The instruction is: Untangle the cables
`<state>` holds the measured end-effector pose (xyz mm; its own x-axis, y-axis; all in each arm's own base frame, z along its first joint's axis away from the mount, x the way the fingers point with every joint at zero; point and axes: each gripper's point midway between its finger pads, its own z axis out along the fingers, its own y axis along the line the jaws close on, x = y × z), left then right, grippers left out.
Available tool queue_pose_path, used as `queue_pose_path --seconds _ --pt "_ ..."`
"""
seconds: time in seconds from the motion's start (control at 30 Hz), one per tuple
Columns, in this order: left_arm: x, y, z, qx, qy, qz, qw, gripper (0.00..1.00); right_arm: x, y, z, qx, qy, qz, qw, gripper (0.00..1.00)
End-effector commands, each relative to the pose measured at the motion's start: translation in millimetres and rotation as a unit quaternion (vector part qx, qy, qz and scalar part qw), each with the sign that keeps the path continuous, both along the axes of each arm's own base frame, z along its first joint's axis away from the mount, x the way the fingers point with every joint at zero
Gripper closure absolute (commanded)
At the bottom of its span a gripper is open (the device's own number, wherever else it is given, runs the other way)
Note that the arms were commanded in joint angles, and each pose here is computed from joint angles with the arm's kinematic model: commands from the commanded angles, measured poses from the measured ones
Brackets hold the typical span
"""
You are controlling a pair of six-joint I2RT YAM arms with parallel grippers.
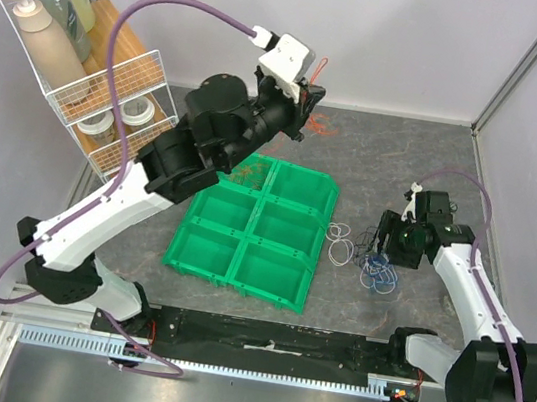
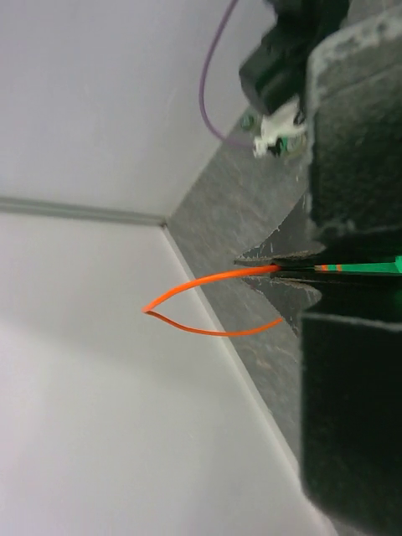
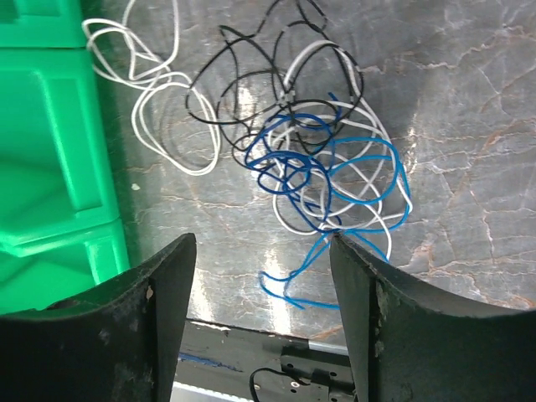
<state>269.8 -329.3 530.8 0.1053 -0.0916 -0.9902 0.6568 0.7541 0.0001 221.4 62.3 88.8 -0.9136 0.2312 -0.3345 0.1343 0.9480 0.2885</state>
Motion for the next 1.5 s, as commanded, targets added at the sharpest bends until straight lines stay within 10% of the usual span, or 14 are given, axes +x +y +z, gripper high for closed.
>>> queue_pose_path --seconds 0.0,0.5,0.73,1.2,1.47 --pt "53.8 24.0 -44.0 0.026 0.059 0.115 0.991 0.98 10.7 13.5 22.6 0.034 -0.053 0.033 0.997 0.27" --pt "166.7 119.5 -207.1 0.048 0.212 0.35 0.911 0.98 13.3 13.0 37.2 0.03 -0.07 0.047 0.996 0.27" --pt "167.3 133.6 -262.9 0.039 0.297 0.379 0.876 0.98 15.8 7.7 35.0 0.015 -0.069 0.038 0.997 0.27" --pt "147.1 90.4 -316.6 0.082 0.371 0.25 0.891 0.98 18.5 6.1 29.3 0.012 -0.063 0.033 0.997 0.27" --pt "120.9 106.8 -362.9 0.083 0.434 0.286 0.85 0.98 16.4 9.2 26.7 0.02 -0.056 0.036 0.998 0.26"
